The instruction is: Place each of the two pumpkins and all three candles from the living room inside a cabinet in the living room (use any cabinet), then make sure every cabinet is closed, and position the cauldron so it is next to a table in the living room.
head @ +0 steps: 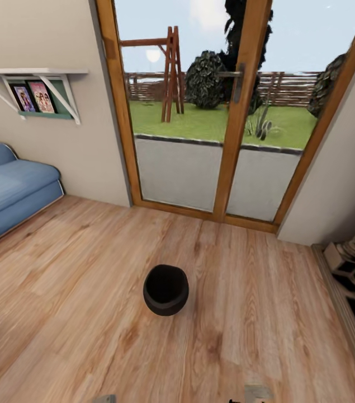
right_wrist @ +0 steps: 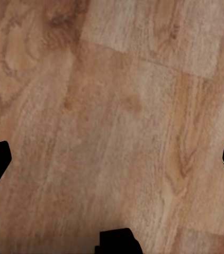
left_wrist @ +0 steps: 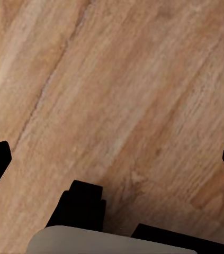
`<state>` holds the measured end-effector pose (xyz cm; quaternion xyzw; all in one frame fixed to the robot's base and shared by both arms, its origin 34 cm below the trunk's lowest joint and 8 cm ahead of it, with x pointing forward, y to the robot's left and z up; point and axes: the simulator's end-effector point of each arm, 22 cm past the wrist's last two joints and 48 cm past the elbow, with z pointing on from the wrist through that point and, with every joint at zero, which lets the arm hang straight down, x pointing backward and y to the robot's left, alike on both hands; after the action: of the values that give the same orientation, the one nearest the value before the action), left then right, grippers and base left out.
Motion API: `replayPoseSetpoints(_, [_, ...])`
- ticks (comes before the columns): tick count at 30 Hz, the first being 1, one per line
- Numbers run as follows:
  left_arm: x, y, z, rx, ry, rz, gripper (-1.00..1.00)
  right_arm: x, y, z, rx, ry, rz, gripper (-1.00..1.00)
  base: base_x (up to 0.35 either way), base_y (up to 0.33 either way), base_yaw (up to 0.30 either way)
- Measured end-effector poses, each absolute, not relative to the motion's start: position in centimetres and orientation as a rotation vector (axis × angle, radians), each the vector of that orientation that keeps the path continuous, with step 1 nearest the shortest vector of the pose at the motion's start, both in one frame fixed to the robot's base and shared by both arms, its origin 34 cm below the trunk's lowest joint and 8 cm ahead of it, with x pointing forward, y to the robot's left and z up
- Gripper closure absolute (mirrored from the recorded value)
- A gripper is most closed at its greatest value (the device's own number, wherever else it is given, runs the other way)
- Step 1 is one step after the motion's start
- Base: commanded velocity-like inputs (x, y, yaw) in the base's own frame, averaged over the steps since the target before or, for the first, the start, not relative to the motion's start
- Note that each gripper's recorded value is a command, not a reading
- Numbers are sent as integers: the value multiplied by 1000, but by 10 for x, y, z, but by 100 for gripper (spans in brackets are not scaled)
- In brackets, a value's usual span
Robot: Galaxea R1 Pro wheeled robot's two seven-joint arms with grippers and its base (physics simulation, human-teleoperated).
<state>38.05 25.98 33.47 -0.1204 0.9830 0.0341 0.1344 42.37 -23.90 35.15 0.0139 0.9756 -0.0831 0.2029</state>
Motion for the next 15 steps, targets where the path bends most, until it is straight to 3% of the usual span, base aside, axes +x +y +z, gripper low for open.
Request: replayPoseSetpoints(15, [380, 261, 335, -349, 2849, 100, -100, 423, -238, 351, 39, 2724, -230, -100, 330, 0, 0])
